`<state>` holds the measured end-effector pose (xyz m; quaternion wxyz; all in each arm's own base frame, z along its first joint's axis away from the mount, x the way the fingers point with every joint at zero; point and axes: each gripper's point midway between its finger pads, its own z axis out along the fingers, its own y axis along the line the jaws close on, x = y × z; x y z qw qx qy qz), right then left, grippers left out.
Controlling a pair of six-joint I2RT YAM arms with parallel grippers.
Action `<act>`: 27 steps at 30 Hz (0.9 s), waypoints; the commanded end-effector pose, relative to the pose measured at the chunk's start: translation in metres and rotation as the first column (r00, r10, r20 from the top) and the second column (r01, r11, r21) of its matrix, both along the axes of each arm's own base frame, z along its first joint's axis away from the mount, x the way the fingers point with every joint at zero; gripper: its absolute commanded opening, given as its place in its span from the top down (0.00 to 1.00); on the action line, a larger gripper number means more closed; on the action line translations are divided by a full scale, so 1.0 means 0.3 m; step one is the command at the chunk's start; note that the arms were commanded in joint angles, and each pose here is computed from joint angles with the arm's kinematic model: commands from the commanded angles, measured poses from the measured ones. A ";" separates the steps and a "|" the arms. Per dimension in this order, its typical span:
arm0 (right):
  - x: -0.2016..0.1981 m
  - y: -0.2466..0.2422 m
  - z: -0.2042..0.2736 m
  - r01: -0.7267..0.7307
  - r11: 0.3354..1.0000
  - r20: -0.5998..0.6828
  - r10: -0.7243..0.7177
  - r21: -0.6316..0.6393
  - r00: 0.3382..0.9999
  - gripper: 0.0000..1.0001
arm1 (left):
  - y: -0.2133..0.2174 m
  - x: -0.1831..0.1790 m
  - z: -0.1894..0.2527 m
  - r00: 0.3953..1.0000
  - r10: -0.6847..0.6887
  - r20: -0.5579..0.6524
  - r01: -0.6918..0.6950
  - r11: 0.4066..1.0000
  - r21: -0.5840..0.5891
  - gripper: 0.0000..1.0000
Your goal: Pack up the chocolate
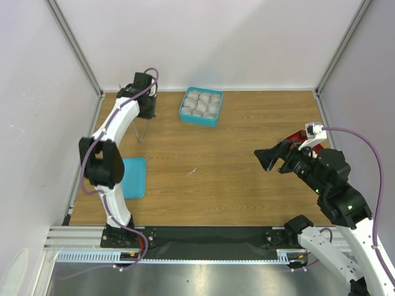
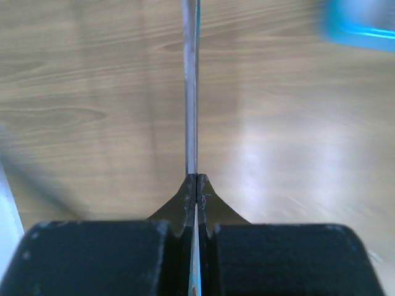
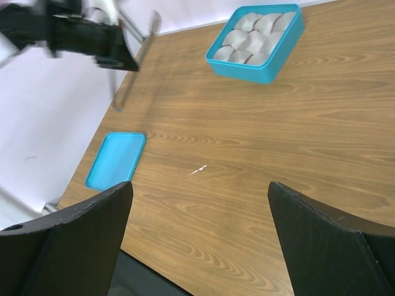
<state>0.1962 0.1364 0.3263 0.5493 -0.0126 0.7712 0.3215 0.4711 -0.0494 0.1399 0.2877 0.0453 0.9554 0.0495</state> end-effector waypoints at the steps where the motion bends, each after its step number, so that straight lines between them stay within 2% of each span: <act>1: -0.003 -0.045 0.038 0.058 0.998 0.029 -0.058 -0.017 0.998 0.00 | -0.183 -0.156 0.252 0.988 -0.069 0.139 0.074 0.997 -0.037 1.00; 4: 0.001 -0.099 0.017 0.144 0.989 0.007 -0.144 -0.044 0.990 0.00 | -0.391 -0.316 0.254 0.973 -0.168 0.159 0.189 0.974 -0.123 1.00; 5: -0.005 -0.110 0.015 0.159 0.986 -0.003 -0.159 -0.043 0.987 0.00 | -0.472 -0.416 0.232 0.959 -0.238 0.155 0.261 0.953 -0.153 1.00; 6: -0.012 -0.117 0.004 0.163 0.985 -0.019 -0.164 -0.054 0.986 0.00 | -0.519 -0.461 0.227 0.950 -0.264 0.166 0.293 0.939 -0.183 1.00; 9: -0.044 -0.115 0.013 0.143 0.989 -0.027 -0.144 -0.036 0.989 0.00 | -0.665 -0.596 0.227 0.933 -0.285 0.218 0.344 0.884 -0.315 1.00; 12: -0.068 -0.117 0.006 0.133 0.991 -0.030 -0.134 -0.022 0.991 0.00 | -0.749 -0.678 0.199 0.930 -0.295 0.219 0.356 0.869 -0.343 1.00; 14: -0.073 -0.121 -0.004 0.137 0.990 -0.034 -0.137 -0.022 0.990 0.00 | -0.796 -0.703 0.175 0.923 -0.303 0.235 0.370 0.867 -0.334 1.00; 18: -0.082 -0.112 -0.022 0.121 0.993 -0.051 -0.122 -0.016 0.991 0.00 | -0.899 -0.792 0.046 0.919 -0.356 0.167 0.392 0.862 -0.321 1.00; 22: -0.092 -0.120 -0.028 0.129 0.992 -0.067 -0.130 -0.018 0.989 0.00 | -0.999 -0.800 0.001 0.915 -0.374 0.152 0.403 0.838 -0.368 1.00; 27: -0.108 -0.141 -0.031 0.156 0.988 -0.071 -0.156 -0.002 0.985 0.00 | -1.072 -0.782 -0.087 0.920 -0.381 0.094 0.388 0.844 -0.370 1.00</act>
